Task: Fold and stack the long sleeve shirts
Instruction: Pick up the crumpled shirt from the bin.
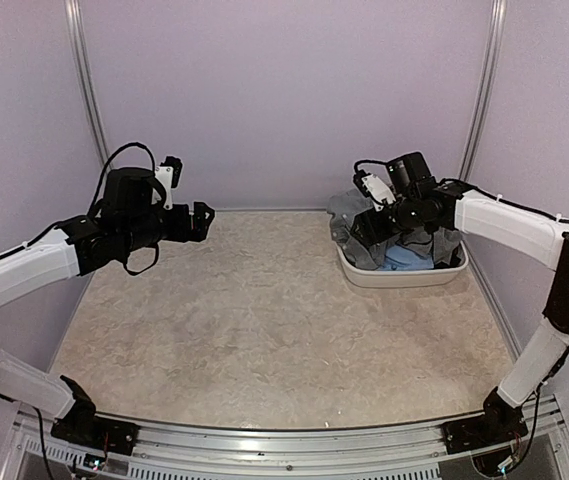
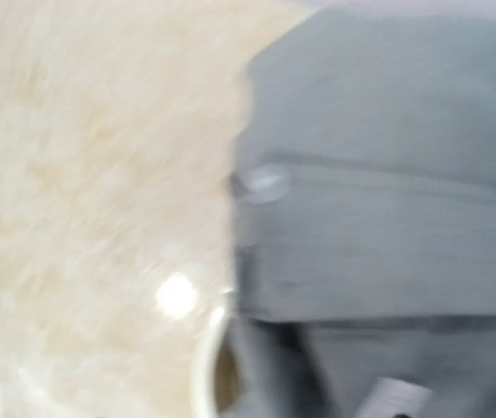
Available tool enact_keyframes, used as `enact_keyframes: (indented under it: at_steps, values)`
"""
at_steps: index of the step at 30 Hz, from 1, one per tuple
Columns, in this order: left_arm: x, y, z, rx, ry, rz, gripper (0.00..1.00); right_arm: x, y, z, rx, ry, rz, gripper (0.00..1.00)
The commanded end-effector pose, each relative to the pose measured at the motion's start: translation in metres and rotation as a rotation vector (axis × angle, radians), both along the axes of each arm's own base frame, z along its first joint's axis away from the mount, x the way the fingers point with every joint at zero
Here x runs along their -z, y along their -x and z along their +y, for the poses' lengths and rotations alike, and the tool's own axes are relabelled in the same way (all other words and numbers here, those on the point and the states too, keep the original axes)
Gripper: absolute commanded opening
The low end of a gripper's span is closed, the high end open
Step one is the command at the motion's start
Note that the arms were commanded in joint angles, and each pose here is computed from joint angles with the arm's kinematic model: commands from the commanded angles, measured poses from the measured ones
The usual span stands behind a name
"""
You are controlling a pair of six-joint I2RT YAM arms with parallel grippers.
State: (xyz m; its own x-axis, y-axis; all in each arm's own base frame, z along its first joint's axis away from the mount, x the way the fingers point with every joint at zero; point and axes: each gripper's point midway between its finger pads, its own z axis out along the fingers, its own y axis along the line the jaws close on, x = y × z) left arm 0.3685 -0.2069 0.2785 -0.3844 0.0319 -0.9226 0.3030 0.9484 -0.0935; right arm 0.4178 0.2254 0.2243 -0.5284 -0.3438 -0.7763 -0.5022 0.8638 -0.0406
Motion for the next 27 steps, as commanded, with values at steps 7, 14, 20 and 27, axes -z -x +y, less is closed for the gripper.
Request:
enact_keyframes:
  at_steps: [7, 14, 20, 27]
  values:
    - [0.001, 0.001, -0.001, 0.003, -0.008, -0.005, 0.99, 0.068, 0.001, 0.028, -0.095, 0.188, 0.16, 0.5]
    - [0.0, 0.001, 0.0, 0.003, -0.014, -0.007, 0.99, 0.089, -0.013, 0.028, -0.089, 0.253, 0.173, 0.4]
    - [-0.002, 0.002, 0.002, -0.004, -0.013, -0.014, 0.99, 0.079, -0.032, 0.022, -0.045, 0.325, 0.123, 0.2]
    - [-0.012, 0.006, -0.003, 0.026, 0.021, -0.032, 0.99, -0.076, -0.006, 0.062, -0.243, 0.018, -0.089, 0.0]
